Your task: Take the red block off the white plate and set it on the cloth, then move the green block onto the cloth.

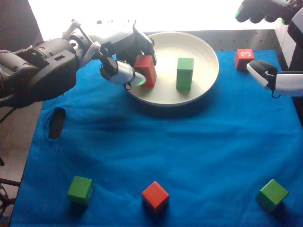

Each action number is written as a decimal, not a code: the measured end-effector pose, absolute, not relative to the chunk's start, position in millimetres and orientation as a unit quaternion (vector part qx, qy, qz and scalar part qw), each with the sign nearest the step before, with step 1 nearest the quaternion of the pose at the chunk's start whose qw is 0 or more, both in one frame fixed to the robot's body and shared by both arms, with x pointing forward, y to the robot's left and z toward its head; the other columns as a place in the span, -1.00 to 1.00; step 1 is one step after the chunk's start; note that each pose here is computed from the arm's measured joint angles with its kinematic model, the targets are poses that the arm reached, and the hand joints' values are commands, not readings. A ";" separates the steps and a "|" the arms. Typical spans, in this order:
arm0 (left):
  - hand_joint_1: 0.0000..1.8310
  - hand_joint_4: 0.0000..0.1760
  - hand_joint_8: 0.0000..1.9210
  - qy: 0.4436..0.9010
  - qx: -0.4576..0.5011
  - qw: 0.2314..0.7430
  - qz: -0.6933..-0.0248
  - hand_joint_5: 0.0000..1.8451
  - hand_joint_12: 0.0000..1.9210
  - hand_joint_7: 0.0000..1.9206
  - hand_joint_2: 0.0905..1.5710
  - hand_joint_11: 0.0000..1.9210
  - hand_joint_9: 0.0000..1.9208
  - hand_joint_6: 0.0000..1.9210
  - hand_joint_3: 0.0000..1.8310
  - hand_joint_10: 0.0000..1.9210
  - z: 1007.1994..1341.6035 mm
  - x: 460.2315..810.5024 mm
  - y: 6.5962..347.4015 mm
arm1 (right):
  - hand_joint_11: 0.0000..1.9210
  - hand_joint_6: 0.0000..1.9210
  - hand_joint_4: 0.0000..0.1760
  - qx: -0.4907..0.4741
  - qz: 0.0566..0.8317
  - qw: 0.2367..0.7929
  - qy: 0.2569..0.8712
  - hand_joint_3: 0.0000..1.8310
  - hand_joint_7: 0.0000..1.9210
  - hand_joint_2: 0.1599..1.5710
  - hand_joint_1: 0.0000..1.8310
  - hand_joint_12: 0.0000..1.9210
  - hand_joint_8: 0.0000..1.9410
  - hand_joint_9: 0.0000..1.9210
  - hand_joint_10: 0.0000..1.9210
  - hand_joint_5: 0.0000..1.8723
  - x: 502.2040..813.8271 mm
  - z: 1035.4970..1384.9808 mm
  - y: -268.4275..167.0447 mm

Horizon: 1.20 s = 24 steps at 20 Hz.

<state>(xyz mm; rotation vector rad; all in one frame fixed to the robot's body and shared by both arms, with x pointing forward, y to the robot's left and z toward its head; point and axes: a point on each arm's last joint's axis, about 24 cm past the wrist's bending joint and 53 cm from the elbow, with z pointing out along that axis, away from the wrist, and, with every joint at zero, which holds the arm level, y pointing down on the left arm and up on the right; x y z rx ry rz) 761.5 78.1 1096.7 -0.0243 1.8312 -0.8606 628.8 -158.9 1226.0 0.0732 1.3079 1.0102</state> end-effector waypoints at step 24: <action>0.48 -1.00 0.27 0.673 -0.055 0.586 -0.448 -0.14 0.82 -0.10 0.47 -0.19 -0.12 0.13 -1.00 0.55 1166.4 727.4 119.9 | -0.62 0.09 -1.00 0.037 0.453 0.676 0.580 -0.38 -0.62 -0.21 0.33 1.00 0.28 -0.68 0.61 -0.61 628.6 1225.0 -157.0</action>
